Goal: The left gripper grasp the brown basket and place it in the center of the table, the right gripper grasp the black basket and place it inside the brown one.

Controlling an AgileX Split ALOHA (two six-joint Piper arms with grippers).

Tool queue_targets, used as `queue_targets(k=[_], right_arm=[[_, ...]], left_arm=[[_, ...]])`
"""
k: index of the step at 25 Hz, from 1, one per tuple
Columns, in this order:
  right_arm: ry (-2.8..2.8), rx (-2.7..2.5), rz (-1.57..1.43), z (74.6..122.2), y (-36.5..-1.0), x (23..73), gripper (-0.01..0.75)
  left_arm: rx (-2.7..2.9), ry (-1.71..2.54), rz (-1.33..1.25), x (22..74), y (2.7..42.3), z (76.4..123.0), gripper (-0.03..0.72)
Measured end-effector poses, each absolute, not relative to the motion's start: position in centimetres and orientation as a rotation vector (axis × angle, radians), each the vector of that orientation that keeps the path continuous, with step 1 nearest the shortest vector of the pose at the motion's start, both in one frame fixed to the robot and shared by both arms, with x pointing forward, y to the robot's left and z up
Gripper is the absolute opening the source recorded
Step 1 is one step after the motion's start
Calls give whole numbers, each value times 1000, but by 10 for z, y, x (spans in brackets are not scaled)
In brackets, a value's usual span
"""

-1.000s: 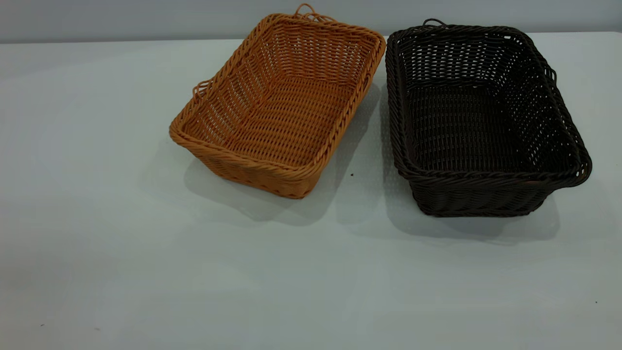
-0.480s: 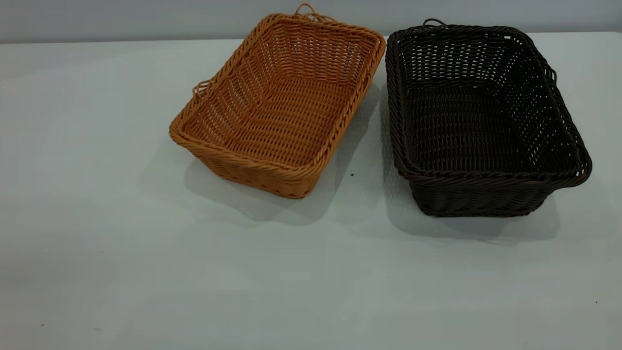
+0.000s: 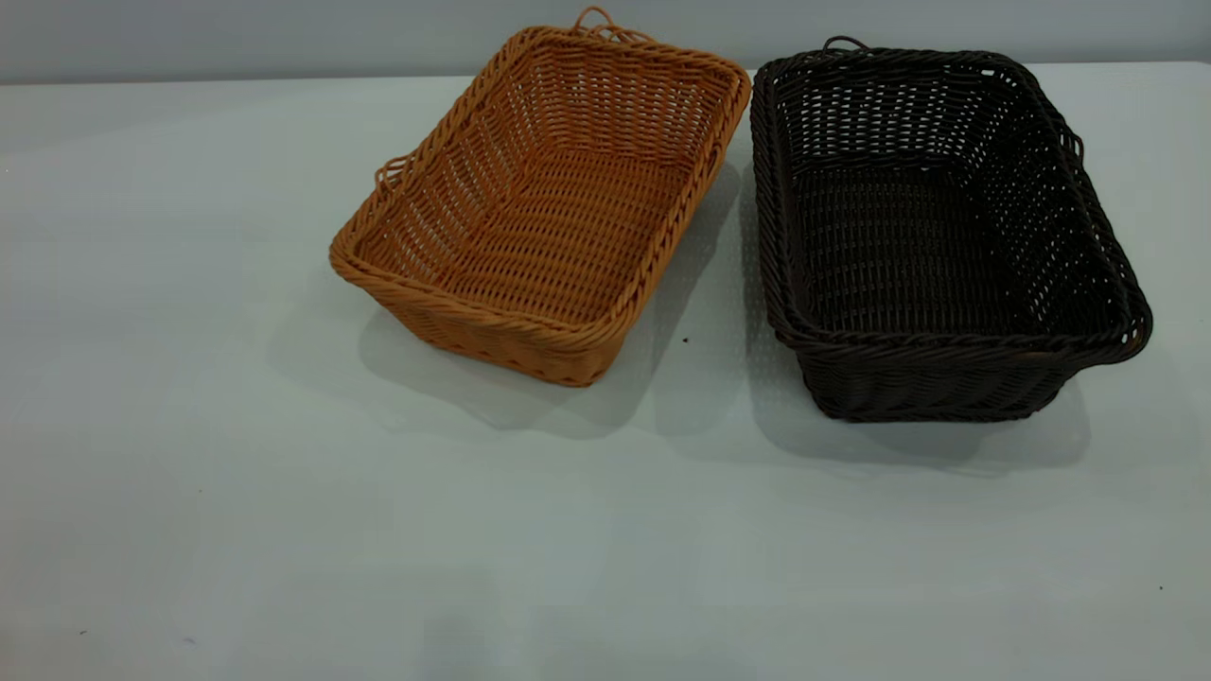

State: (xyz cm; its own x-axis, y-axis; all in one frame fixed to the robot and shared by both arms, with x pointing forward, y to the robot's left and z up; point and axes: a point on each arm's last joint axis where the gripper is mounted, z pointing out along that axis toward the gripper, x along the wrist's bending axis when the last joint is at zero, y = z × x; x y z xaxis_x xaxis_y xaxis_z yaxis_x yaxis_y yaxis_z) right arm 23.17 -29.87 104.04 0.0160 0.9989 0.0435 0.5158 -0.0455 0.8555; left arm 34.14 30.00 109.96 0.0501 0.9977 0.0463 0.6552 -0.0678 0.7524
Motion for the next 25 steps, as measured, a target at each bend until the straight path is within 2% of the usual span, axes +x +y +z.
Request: queue_targets(k=[5, 12, 18, 25], right_arm=[[1549, 1682, 961, 1041, -298, 233, 591], [1588, 1746, 976, 1054, -294, 262, 599], [1635, 1835, 955, 1063, -291, 306, 594], [1691, 1962, 903, 1063, -288, 353, 594]], left_arm=[[1869, 1632, 698, 420, 292, 1103, 465], [1969, 1651, 519, 525, 276, 1069, 543], [2117, 1602, 417, 604, 235, 1005, 554], [2220, 1562, 341, 663, 195, 934, 554]])
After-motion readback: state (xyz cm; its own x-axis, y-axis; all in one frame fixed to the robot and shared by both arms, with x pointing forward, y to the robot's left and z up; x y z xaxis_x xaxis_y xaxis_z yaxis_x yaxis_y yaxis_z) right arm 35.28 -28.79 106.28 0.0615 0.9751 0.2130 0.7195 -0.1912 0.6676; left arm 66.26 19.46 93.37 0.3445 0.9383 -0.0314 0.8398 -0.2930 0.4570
